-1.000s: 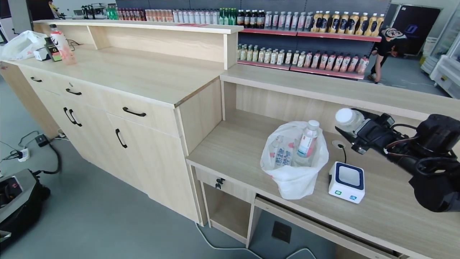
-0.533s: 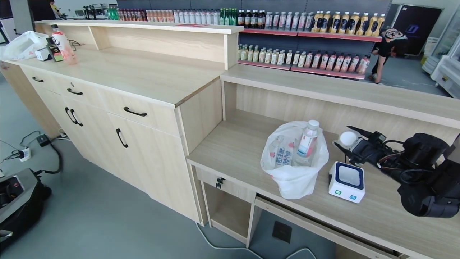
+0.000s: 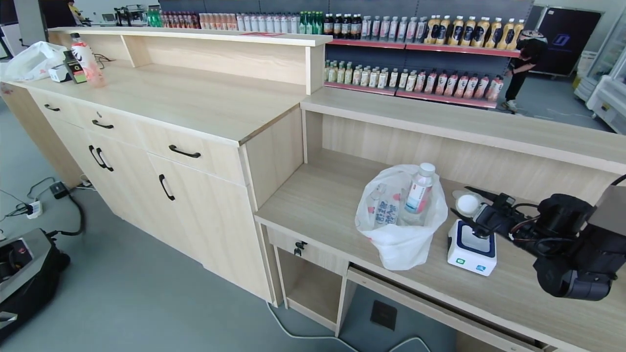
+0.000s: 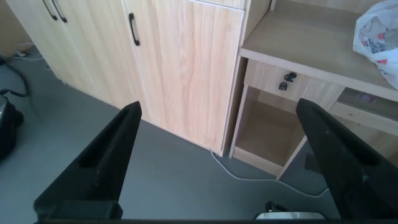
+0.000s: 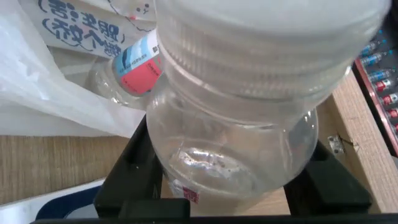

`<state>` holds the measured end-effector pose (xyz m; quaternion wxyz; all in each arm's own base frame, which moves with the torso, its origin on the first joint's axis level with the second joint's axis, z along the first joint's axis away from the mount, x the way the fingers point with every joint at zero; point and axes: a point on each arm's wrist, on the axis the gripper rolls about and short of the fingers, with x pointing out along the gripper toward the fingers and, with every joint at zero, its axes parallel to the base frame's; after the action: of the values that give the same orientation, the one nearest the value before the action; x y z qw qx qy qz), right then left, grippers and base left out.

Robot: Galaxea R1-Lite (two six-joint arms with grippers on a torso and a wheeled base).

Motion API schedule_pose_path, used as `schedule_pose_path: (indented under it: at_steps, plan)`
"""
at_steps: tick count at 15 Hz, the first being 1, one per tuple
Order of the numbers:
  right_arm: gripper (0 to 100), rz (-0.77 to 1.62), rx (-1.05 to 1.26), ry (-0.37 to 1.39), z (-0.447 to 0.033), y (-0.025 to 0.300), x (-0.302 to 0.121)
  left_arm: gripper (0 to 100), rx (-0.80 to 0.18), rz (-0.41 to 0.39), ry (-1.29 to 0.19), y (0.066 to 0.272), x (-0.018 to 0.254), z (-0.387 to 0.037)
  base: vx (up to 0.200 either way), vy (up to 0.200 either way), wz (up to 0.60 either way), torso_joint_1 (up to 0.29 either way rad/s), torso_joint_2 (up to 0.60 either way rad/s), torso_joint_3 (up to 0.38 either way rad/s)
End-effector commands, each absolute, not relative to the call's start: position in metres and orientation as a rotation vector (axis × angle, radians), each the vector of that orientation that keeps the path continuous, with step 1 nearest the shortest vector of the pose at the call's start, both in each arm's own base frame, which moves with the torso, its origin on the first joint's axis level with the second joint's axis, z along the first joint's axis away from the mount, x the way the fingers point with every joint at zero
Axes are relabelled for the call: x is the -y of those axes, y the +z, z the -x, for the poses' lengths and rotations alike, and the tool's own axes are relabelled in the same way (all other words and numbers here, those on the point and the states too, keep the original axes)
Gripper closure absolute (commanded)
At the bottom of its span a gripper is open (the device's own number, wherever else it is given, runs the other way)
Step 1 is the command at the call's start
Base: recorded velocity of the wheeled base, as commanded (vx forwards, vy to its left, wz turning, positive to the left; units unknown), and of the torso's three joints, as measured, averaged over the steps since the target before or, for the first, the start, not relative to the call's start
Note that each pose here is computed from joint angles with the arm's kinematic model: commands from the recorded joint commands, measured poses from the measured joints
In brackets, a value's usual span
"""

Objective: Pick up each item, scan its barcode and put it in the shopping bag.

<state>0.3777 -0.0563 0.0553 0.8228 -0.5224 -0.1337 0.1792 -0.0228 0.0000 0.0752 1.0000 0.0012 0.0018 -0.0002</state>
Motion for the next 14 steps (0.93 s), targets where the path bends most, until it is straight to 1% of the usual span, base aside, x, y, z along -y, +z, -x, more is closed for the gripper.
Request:
schedule_pose_path:
  at_steps: [1, 9, 14]
  plan:
    - [100, 1.111, 0.272, 0.381, -0.381, 0.047, 0.059, 0, -0.003, -0.003, 0.0, 0.075, 0.0, 0.023, 0.0, 0.0, 0.0, 0.0, 0.0, 0.0]
    - [100, 1.117, 0.255, 0.404, -0.382, 0.036, 0.056, 0, -0.003, -0.003, 0.0, 0.075, 0.0, 0.023, 0.0, 0.0, 0.0, 0.0, 0.0, 0.0]
    - [100, 1.117, 0.267, 0.419, -0.383, 0.037, 0.049, 0, -0.003, -0.002, 0.0, 0.075, 0.0, 0.023, 0.0, 0.0, 0.0, 0.0, 0.0, 0.0]
